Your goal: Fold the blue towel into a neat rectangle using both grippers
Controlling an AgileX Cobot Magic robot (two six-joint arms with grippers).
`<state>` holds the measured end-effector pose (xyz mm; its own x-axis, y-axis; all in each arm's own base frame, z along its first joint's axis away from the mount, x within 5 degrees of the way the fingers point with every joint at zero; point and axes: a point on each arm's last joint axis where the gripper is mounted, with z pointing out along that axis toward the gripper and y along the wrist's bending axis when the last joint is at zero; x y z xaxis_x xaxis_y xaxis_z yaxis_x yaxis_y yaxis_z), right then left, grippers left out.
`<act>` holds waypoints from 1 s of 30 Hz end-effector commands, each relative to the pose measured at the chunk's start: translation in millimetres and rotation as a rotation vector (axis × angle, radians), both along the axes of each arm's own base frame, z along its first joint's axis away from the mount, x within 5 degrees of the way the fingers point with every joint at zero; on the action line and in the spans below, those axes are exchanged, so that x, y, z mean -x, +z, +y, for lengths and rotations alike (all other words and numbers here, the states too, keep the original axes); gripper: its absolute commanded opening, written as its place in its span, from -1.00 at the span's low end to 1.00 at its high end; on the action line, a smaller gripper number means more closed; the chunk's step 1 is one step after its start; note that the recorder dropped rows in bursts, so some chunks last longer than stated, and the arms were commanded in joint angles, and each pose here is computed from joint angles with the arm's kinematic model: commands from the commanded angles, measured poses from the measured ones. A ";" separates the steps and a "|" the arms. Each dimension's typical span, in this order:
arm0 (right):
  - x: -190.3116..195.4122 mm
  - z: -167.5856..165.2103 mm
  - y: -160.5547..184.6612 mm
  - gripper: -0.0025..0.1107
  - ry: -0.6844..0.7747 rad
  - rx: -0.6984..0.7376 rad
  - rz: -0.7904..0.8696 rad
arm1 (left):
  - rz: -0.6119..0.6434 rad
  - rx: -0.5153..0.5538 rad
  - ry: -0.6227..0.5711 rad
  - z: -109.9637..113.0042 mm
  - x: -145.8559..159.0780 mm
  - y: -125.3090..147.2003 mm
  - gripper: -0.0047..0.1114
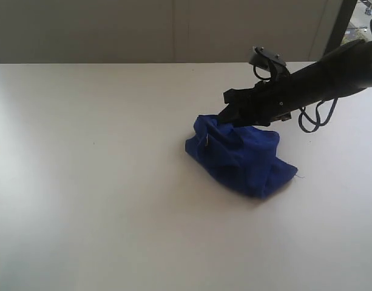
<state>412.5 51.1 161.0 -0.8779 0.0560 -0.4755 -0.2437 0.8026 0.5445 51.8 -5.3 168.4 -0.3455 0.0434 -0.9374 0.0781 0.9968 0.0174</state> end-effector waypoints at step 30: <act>-3.1 -4.0 -27.3 -0.55 -0.001 0.041 0.043 | 0.004 0.011 0.004 -0.1 0.2 -1.8 -0.92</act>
<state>416.6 48.6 133.5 -0.8978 0.0681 -0.4351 -0.1974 0.8210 0.5357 51.8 -5.3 168.4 -0.3455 0.0434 -0.9374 0.0781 0.9968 0.0174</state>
